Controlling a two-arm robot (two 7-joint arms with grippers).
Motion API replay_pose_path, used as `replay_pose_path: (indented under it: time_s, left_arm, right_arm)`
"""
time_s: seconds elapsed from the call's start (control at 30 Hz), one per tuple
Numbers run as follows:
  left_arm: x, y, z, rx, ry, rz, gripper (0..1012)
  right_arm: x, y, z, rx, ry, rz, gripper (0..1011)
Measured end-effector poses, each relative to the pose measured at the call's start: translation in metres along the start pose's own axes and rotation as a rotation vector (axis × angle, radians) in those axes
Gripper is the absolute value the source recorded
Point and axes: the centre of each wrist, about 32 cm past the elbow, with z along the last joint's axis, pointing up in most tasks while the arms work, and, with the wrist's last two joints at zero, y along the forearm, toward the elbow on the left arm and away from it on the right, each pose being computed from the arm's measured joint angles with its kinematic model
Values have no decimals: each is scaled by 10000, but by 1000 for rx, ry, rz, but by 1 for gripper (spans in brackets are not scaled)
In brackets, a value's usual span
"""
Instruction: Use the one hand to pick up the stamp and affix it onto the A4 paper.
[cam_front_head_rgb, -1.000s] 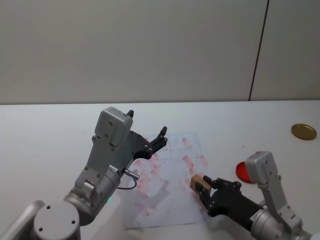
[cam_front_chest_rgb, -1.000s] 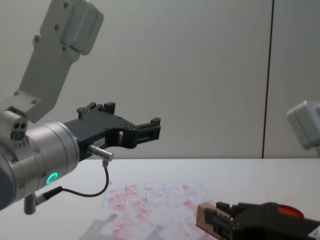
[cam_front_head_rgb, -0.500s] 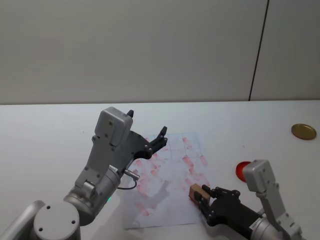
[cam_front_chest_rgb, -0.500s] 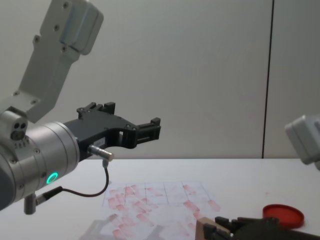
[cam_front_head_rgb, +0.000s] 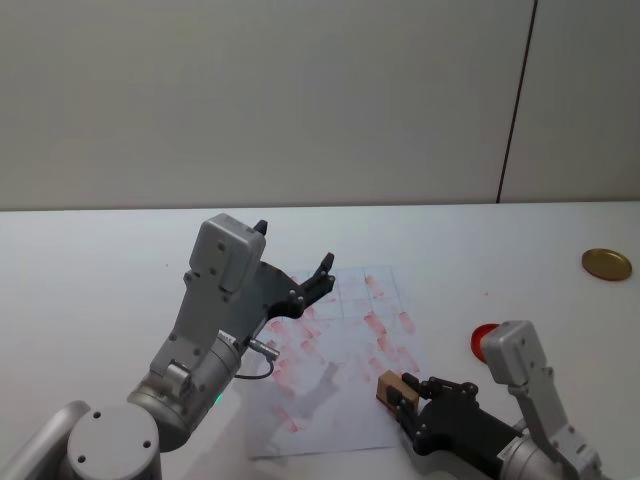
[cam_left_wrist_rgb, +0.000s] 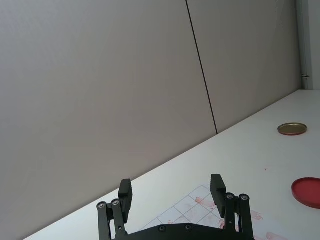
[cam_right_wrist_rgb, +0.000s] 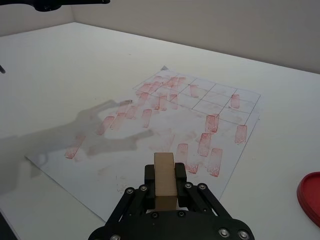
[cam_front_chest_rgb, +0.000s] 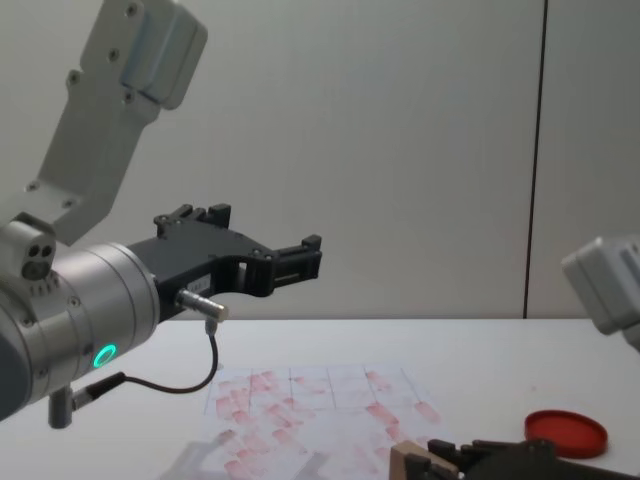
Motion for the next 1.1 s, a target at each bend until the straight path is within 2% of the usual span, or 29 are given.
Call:
replay_pose_path:
  time_s: [0.53, 0.83, 1.1]
  left_arm:
    - [0, 0, 0, 0, 0, 0, 993]
    - [0, 0, 0, 0, 0, 0, 993]
    - [0, 0, 0, 0, 0, 0, 993]
  right_arm:
    - [-8, 3, 43, -3, 9, 6, 218]
    - [32, -31, 210, 74, 4, -26, 218]
    - [154, -72, 335, 124, -8, -95, 218]
